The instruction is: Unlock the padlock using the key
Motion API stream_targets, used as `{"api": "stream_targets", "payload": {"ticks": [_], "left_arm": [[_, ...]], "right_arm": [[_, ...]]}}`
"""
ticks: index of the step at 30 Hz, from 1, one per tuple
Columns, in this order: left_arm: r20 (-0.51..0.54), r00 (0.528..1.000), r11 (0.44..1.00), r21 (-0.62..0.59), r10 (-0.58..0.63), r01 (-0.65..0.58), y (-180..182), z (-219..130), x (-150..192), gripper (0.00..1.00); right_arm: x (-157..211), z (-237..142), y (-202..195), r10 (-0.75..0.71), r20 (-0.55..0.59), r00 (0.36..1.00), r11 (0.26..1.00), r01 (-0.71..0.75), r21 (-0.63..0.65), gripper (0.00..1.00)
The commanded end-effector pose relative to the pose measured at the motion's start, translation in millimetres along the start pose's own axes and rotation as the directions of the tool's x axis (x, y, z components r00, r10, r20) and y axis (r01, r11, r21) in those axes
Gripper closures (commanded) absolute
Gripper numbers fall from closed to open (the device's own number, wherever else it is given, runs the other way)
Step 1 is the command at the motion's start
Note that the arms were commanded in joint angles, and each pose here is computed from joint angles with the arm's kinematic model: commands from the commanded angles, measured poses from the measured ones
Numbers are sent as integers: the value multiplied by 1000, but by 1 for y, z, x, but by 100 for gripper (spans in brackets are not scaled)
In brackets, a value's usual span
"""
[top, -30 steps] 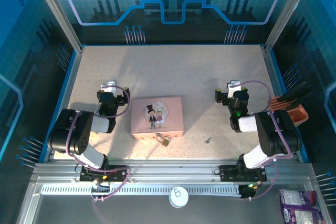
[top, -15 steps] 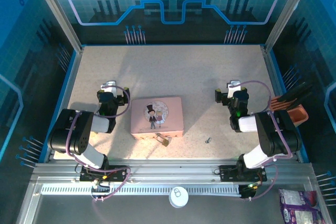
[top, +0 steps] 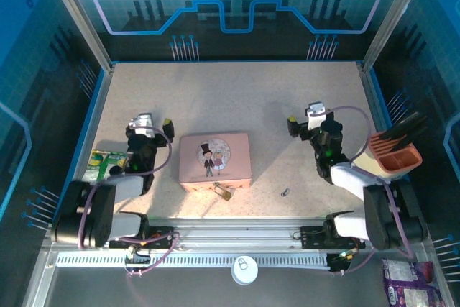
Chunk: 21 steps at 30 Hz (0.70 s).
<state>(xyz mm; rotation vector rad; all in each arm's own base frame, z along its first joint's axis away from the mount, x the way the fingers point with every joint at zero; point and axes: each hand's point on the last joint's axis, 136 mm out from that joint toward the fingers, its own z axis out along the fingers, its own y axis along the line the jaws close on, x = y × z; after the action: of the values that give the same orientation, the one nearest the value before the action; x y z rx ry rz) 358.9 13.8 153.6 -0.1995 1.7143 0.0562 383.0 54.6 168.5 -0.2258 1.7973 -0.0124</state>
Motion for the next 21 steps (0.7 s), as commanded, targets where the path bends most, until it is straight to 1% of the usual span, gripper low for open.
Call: {"api": "stream_targets", "payload": {"ticks": [1, 2, 3, 5, 7, 8, 9, 10, 11, 12, 14, 15, 17, 19, 21], "left_arm": [[32, 987, 985, -57, -159, 161, 8, -11, -42, 1], [42, 976, 974, -67, -215, 217, 10, -16, -54, 1], [52, 956, 952, -83, -289, 293, 13, -22, -68, 1], [46, 896, 882, -160, -442, 443, 25, -36, -84, 1], [45, 805, 765, -283, -592, 579, 42, -59, -87, 1], [48, 764, 708, -342, -643, 618, 50, -71, -82, 0], [48, 730, 673, -351, -682, 652, 52, -80, -78, 1], [8, 734, 702, -285, -679, 653, 41, -81, -79, 1], [-32, 740, 728, -212, -672, 652, 29, -82, -80, 1], [-77, 736, 739, -139, -672, 660, 15, -84, -78, 1], [-167, 739, 753, -32, -653, 658, -7, -89, -75, 1], [-221, 749, 766, 13, -624, 642, -18, -91, -75, 1], [-336, 757, 796, 35, -560, 604, -33, -96, -67, 1], [-447, 727, 819, -21, -521, 573, -41, -99, -55, 1], [-545, 704, 838, 5, -456, 546, -61, -101, -48, 1]], "right_arm": [[-24, -12, 15, 58, -28, 998, 994, -60, -89, 0], [-35, -16, 15, 100, -28, 995, 990, -102, -94, 0], [-50, -22, 13, 179, -39, 983, 979, -182, -90, 0], [-69, -34, 5, 331, -75, 941, 940, -336, -56, 0], [-87, -50, 0, 473, -110, 874, 876, -480, -51, 0], [-89, -57, -1, 523, -137, 842, 845, -533, -51, 0], [-89, -65, -4, 580, -157, 800, 806, -591, -38, 0], [-92, -72, -3, 603, -178, 778, 781, -620, -67, 0], [-98, -79, 4, 586, -198, 786, 776, -614, -143, 0], [-102, -87, 7, 585, -219, 781, 761, -622, -187, 0], [-98, -100, 2, 599, -259, 758, 754, -642, -137, 0], [-102, -108, 4, 583, -282, 762, 762, -633, -135, 0], [-96, -120, 8, 556, -340, 758, 780, -618, -101, 0], [-88, -131, 15, 526, -386, 758, 801, -594, -75, 0], [-81, -139, 25, 505, -413, 758, 814, -577, -63, 0]]}}
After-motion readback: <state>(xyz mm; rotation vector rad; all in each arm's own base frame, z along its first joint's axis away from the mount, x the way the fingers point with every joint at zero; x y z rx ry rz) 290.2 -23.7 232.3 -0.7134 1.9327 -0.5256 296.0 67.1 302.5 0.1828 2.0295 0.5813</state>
